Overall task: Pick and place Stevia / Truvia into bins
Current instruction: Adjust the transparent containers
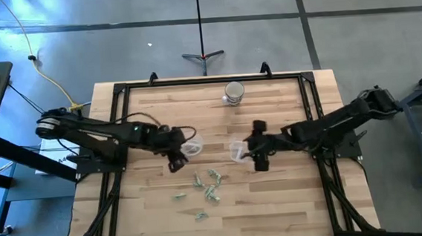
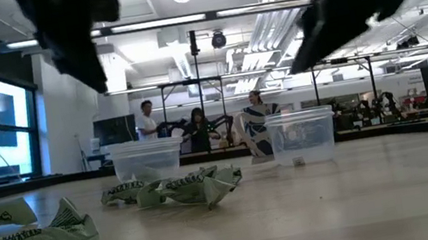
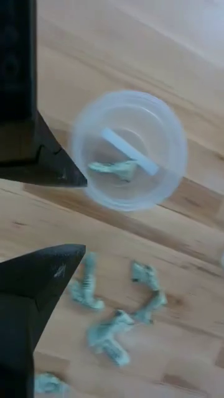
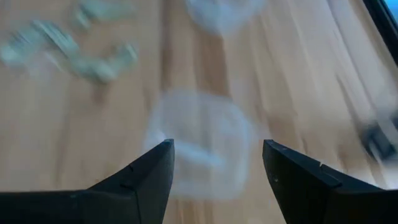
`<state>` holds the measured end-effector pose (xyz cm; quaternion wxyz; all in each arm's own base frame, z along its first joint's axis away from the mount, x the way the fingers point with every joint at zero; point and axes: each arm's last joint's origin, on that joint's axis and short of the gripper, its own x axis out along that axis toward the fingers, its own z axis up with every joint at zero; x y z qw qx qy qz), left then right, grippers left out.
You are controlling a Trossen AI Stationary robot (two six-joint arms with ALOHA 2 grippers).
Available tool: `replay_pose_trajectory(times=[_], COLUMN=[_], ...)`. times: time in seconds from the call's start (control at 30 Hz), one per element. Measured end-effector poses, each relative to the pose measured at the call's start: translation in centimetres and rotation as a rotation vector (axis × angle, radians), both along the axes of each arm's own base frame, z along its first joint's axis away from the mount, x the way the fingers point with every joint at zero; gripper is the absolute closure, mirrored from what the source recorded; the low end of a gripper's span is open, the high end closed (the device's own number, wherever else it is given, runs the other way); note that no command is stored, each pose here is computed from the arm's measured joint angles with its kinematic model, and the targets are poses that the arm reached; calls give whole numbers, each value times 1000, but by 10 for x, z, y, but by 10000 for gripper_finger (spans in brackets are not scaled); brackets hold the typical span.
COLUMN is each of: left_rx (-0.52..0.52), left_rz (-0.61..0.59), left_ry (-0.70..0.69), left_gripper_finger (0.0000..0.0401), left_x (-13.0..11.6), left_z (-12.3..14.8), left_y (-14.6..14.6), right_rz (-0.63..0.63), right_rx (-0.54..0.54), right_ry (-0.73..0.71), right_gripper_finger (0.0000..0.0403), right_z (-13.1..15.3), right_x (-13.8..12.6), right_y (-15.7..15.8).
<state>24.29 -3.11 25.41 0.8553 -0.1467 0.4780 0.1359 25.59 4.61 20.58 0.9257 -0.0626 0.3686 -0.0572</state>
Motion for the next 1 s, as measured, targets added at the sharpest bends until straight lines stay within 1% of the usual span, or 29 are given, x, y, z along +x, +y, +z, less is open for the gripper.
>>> replay_pose_trajectory(times=[0.1, 0.17, 0.23, 0.33, 0.43, 0.5, 0.6, 0.7, 0.77, 0.83, 0.9, 0.97, 1.0], left_rx=[44, 87, 110, 121, 127, 118, 87, 32, 25, 31, 35, 31, 34], left_rz=[24, 21, 3, 22, 108, 150, 191, 194, 197, 183, 160, 125, 110], left_ry=[33, 50, 76, 147, 198, 204, 152, 102, 116, 122, 135, 141, 144], left_gripper_finger=[222, 229, 236, 245, 256, 266, 281, 296, 304, 312, 319, 326, 329], left_x=[-15, -21, -25, -33, -41, -46, -46, -46, -50, -50, -51, -51, -51], left_z=[3, 3, -4, -23, -42, -51, -64, -75, -81, -82, -83, -83, -83], left_y=[-14, -21, -25, -21, -14, -7, 7, 22, 32, 37, 41, 44, 46], right_rz=[52, 54, 33, -77, -207, -246, -260, -309, -369, -401, -395, -398, -414], right_rx=[49, 58, 71, 89, 72, 58, 64, 77, 70, 75, 129, 191, 203], right_ry=[-57, -48, -28, 19, 74, 88, 92, 101, 99, 87, 102, 150, 162], right_gripper_finger=[167, 167, 167, 167, 167, 167, 167, 167, 167, 167, 169, 178, 185], right_z=[-1, 0, -1, 3, 10, 16, 25, 32, 36, 38, 35, 24, 20], right_x=[21, 37, 50, 67, 71, 69, 59, 43, 30, 20, 12, 4, 0], right_y=[-1, 0, 3, 2, 0, -1, -1, -4, -7, -9, -11, -13, -14])
